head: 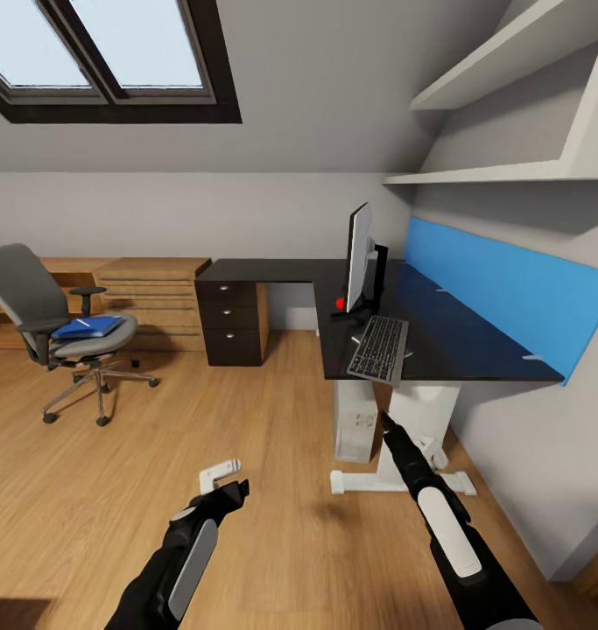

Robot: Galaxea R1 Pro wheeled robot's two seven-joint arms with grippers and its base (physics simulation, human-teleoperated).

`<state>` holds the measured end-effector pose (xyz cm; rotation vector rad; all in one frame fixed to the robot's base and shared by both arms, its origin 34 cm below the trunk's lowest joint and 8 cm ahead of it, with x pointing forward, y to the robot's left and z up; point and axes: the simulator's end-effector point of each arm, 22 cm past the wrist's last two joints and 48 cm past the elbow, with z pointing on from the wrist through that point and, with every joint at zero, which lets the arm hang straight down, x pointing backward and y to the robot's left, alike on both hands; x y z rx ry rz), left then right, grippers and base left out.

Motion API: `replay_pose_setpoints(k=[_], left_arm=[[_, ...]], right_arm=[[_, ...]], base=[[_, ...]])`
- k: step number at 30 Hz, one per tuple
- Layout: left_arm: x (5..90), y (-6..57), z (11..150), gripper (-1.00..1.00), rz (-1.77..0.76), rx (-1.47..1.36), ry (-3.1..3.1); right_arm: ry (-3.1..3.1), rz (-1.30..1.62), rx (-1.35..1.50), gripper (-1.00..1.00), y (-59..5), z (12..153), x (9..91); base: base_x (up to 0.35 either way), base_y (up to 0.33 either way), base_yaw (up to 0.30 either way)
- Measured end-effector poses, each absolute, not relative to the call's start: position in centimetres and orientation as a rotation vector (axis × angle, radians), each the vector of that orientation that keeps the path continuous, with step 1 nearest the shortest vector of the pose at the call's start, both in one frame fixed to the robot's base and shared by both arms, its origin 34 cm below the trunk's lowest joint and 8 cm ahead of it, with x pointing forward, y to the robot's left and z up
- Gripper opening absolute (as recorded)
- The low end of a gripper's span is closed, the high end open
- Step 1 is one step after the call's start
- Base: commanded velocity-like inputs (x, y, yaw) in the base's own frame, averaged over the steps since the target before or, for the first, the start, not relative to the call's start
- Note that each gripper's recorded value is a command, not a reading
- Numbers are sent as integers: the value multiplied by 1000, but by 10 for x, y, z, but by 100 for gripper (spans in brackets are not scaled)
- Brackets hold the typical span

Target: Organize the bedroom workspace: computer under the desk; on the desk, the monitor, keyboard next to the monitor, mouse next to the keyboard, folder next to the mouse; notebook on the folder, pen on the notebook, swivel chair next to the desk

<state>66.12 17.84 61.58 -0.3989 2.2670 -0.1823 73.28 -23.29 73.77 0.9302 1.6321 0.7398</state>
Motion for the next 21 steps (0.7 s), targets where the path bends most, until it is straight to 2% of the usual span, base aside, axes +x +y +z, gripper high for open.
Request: replay_pose_setpoints(k=[5, 12, 21], left_arm=[[659, 178, 611, 100, -177, -396, 2280], [658, 178, 610, 100, -178, -395, 2281], [658, 177, 610, 100, -180, -395, 2281]], right_arm=[[1666, 846, 897, 100, -212, 739, 732], [1646, 1120, 1033, 100, -190, 742, 728], [1575, 1107, 1081, 100, -217, 751, 732]], base=[[0, 0, 0], [0, 0, 0], [0, 0, 0]])
